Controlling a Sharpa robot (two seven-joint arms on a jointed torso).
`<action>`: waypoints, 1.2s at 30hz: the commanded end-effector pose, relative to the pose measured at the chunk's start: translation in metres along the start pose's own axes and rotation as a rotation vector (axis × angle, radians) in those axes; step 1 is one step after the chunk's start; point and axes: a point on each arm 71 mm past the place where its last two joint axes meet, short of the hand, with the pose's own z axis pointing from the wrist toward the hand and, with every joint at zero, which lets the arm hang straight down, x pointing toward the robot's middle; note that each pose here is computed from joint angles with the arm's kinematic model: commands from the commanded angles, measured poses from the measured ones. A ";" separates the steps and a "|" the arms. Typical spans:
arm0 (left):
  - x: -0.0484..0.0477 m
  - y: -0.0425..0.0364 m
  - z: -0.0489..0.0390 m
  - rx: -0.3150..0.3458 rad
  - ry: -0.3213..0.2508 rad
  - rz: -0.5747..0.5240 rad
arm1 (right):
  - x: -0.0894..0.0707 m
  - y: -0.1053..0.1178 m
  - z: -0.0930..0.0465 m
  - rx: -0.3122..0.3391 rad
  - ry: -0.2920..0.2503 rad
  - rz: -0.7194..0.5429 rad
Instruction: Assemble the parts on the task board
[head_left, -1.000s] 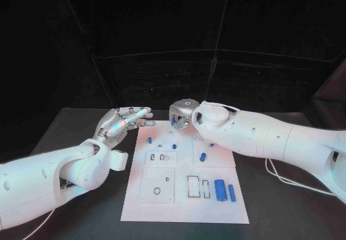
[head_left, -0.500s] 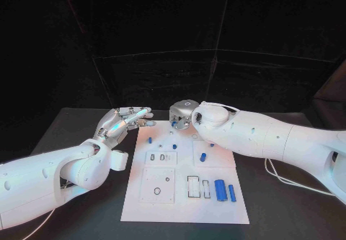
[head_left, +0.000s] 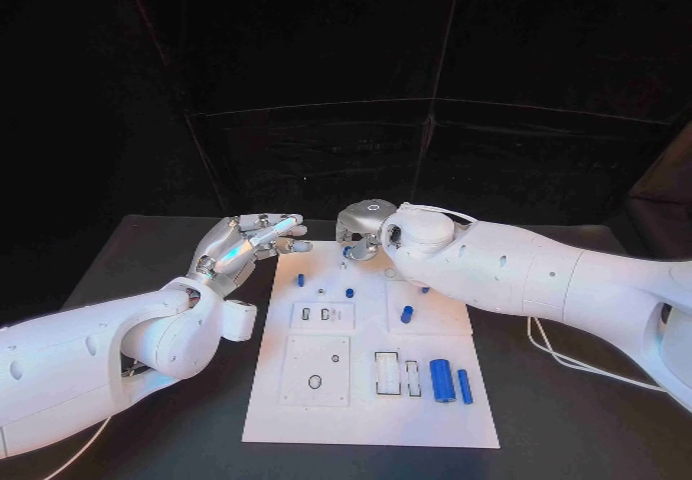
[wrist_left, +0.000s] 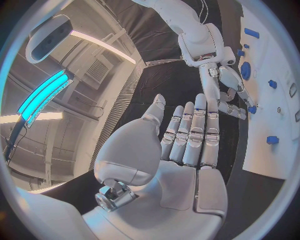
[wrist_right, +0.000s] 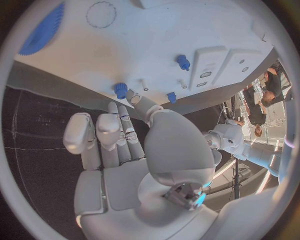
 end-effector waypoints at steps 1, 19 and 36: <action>0.0003 -0.0026 0.0002 0.020 0.014 -0.005 | -0.005 -0.005 -0.008 0.006 -0.052 0.013; -0.0111 -0.0033 -0.0006 0.021 -0.006 0.009 | -0.007 -0.085 -0.093 0.226 -0.016 0.345; -0.0123 -0.0005 0.0031 0.018 -0.003 0.009 | 0.005 -0.105 -0.093 0.286 0.080 0.348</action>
